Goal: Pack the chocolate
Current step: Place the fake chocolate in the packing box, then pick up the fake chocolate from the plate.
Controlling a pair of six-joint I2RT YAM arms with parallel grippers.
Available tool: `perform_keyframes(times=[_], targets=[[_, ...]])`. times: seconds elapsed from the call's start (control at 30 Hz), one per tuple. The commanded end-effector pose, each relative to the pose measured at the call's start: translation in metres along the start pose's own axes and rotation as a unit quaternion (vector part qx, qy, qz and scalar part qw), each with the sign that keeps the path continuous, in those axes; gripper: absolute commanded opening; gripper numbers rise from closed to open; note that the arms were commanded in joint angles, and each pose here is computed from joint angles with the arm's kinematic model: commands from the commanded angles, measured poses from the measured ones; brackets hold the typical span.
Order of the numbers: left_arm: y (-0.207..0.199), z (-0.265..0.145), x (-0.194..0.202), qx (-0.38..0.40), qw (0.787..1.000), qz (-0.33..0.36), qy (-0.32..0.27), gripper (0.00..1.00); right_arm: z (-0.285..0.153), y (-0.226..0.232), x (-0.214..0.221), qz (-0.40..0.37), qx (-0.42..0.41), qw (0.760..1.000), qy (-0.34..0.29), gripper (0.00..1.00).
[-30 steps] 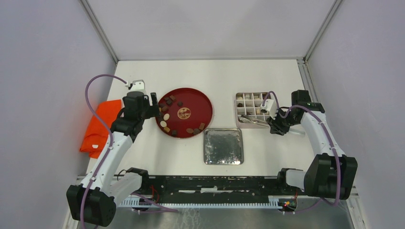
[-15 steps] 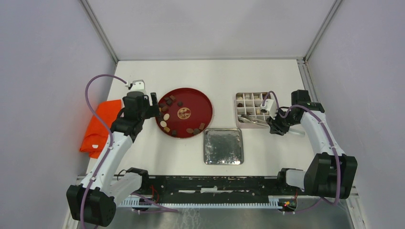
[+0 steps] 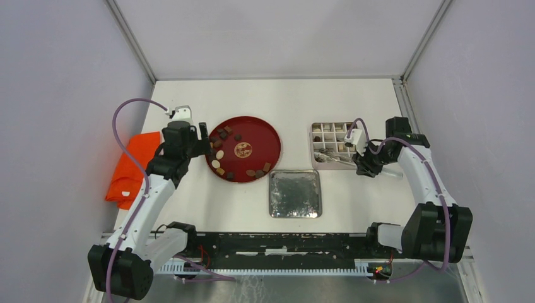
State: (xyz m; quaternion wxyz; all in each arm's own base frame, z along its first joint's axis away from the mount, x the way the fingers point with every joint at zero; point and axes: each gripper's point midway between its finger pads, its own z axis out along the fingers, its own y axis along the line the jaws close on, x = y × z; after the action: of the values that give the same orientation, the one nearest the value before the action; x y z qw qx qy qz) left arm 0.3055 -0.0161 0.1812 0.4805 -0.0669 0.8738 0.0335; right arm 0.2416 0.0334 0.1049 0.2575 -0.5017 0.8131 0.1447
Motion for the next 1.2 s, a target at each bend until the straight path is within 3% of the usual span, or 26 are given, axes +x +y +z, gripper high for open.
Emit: perform_keyframes(times=[0.0,0.2,0.5,0.83,1.17], targets=[[0.000,-0.002,-0.012,0.005,1.000,0.013,-0.025,0.91,-0.016,-0.012,-0.034,-0.021,0.015,0.998,-0.054,0.39],[0.001,-0.002,-0.013,0.003,1.000,0.012,-0.025,0.91,-0.017,-0.003,-0.072,-0.039,-0.015,0.991,-0.125,0.38],[0.003,0.000,-0.011,-0.003,1.000,0.014,-0.022,0.91,0.031,0.040,-0.159,-0.125,-0.063,0.973,-0.184,0.38],[0.007,0.000,-0.010,-0.014,1.000,0.015,-0.021,0.91,0.101,0.095,-0.226,-0.194,-0.105,0.964,-0.146,0.38],[0.012,0.000,-0.010,-0.028,0.999,0.015,-0.022,0.91,0.147,0.135,-0.263,-0.155,-0.122,0.972,-0.127,0.39]])
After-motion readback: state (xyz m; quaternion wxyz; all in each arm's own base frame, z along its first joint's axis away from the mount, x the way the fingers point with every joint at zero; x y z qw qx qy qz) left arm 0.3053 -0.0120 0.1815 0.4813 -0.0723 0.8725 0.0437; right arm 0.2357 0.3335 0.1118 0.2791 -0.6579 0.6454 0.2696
